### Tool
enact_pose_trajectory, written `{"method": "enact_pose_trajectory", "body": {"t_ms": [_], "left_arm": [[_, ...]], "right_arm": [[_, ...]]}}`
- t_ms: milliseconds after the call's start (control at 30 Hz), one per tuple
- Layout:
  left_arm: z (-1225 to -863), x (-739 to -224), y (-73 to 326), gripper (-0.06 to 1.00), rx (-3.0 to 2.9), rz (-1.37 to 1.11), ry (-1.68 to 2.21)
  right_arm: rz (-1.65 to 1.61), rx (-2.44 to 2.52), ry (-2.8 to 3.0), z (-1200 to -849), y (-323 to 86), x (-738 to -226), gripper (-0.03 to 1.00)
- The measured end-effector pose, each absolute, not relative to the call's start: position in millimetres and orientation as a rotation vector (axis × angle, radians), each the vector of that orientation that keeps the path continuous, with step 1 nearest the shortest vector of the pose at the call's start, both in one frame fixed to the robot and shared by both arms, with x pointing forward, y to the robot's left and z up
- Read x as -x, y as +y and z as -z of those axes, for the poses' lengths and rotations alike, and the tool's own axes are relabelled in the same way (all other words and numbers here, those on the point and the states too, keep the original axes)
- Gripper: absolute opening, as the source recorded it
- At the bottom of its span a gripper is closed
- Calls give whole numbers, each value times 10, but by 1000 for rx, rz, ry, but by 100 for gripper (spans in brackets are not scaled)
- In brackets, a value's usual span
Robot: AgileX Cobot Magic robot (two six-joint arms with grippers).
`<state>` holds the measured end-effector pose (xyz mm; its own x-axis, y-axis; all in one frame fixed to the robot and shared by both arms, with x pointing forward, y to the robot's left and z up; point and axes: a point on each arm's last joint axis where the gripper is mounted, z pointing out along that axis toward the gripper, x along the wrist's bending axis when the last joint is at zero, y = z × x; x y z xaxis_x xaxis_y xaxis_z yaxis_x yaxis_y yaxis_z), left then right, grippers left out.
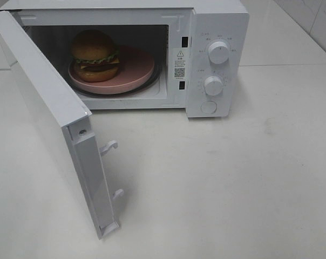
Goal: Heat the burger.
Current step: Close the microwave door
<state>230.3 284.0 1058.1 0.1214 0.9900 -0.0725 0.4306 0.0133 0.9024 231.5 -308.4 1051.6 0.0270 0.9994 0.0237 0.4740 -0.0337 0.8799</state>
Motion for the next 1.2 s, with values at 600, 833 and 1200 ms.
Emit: {"method": "enact_pose_trajectory", "body": {"t_ms": [600, 833, 1200], "left_arm": [[-10581, -2303, 2840, 97, -1551, -831, 1437], [-10581, -2303, 2840, 97, -1551, -831, 1437], [-10581, -2303, 2840, 97, -1551, -831, 1437]], "right_arm": [[-940, -1597, 1533, -10516, -3084, -2315, 75], [-940, -1597, 1533, -10516, -3084, -2315, 75], [-940, -1597, 1533, -10516, -3084, -2315, 75]]}}
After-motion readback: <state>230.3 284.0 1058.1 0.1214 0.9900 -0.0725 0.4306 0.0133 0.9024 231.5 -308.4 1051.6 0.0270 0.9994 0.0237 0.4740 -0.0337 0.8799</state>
